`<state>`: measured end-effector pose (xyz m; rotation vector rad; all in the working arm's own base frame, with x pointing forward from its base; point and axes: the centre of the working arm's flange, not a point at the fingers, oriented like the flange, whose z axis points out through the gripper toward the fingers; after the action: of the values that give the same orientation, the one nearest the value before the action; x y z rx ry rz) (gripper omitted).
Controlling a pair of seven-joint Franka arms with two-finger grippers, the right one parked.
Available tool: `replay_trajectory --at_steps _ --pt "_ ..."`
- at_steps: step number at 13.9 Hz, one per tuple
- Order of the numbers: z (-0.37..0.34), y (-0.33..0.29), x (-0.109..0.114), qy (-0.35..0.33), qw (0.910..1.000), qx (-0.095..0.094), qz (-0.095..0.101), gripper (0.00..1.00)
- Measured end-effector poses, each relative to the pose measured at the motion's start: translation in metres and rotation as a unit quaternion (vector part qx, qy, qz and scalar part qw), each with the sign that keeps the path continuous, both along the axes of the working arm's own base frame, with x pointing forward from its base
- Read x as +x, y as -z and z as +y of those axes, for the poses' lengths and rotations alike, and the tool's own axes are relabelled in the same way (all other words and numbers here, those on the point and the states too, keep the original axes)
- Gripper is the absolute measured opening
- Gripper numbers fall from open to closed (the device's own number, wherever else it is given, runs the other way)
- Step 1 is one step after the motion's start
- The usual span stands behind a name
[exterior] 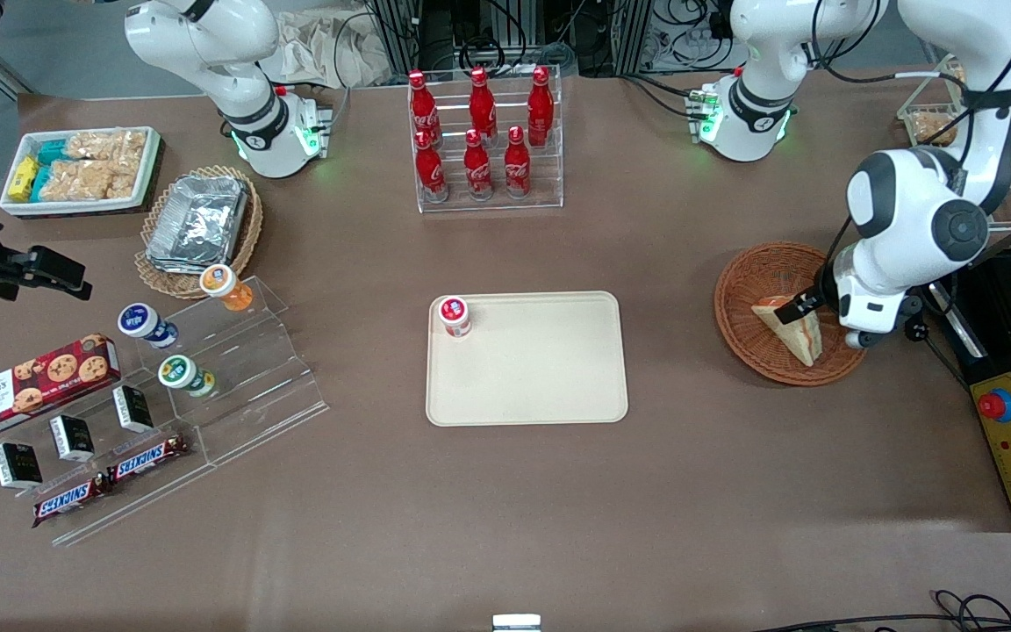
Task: Place sandwich from basket to tray
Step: 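Lower the open left gripper over the wrapped sandwich in the basket, then close the left gripper on the sandwich and lift it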
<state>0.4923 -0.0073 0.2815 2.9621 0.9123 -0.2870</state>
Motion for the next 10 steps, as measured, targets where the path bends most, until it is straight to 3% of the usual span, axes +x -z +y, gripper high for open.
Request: replay_trajectory --at_steps 2,7,10 --pt "0.005 0.024 -0.001 -0.009 0.9998 -0.002 0.015 1.0" --pt "0.006 0.061 0.003 -0.056 0.9983 0.004 0.02 0.98" --pt "0.006 0.058 0.005 -0.073 0.9971 0.008 0.017 0.64"
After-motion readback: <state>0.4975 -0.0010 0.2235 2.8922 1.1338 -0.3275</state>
